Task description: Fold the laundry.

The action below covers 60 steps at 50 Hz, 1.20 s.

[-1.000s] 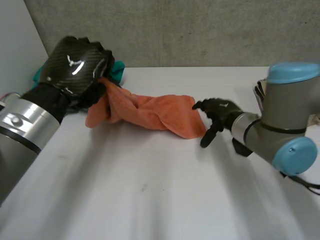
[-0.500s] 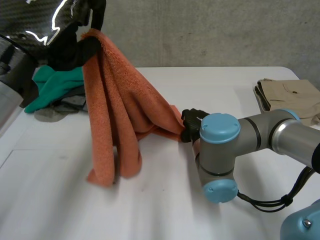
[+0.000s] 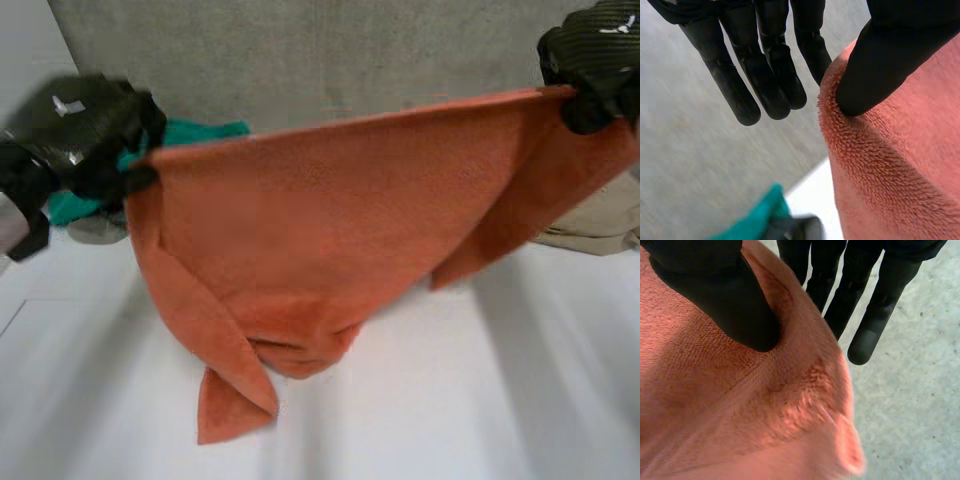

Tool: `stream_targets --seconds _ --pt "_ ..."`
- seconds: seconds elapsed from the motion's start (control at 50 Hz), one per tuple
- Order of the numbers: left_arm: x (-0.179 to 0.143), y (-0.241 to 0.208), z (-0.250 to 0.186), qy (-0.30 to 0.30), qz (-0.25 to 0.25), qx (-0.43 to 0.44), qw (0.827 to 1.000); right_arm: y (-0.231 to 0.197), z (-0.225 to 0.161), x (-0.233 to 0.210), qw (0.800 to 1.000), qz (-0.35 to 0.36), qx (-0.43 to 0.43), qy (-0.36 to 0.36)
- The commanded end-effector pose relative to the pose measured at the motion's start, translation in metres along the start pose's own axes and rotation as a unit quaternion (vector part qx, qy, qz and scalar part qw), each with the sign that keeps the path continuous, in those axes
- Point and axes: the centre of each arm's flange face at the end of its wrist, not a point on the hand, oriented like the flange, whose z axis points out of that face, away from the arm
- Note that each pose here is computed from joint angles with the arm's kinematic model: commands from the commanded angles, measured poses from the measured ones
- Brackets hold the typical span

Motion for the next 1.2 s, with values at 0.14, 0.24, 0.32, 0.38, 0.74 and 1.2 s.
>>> stream_targets --seconds 0.14,0.24,0.32,0.38,0.74,1.2 --pt "-0.010 0.046 0.085 0.016 0.069 -0.020 0.997 0.056 0.064 -0.007 0.999 -0.006 -0.047 0.019" --pt "-0.032 -0.008 0.126 -0.042 0.112 0.102 0.988 0.035 0.104 0.001 0.990 0.020 0.073 0.117" --pt "-0.045 -0.065 0.137 -0.093 0.127 0.227 0.961 -0.001 0.118 0.020 0.956 0.059 0.220 0.183" --pt "-0.048 -0.101 0.133 -0.129 0.125 0.308 0.934 -0.026 0.117 0.033 0.922 0.084 0.306 0.221" --pt "0.001 -0.020 0.077 -0.088 0.104 0.172 0.976 0.035 0.103 0.008 0.969 0.079 0.180 0.150" --pt "0.067 0.133 -0.003 0.035 0.050 -0.129 0.990 0.188 0.040 -0.071 0.996 0.012 -0.091 -0.019"
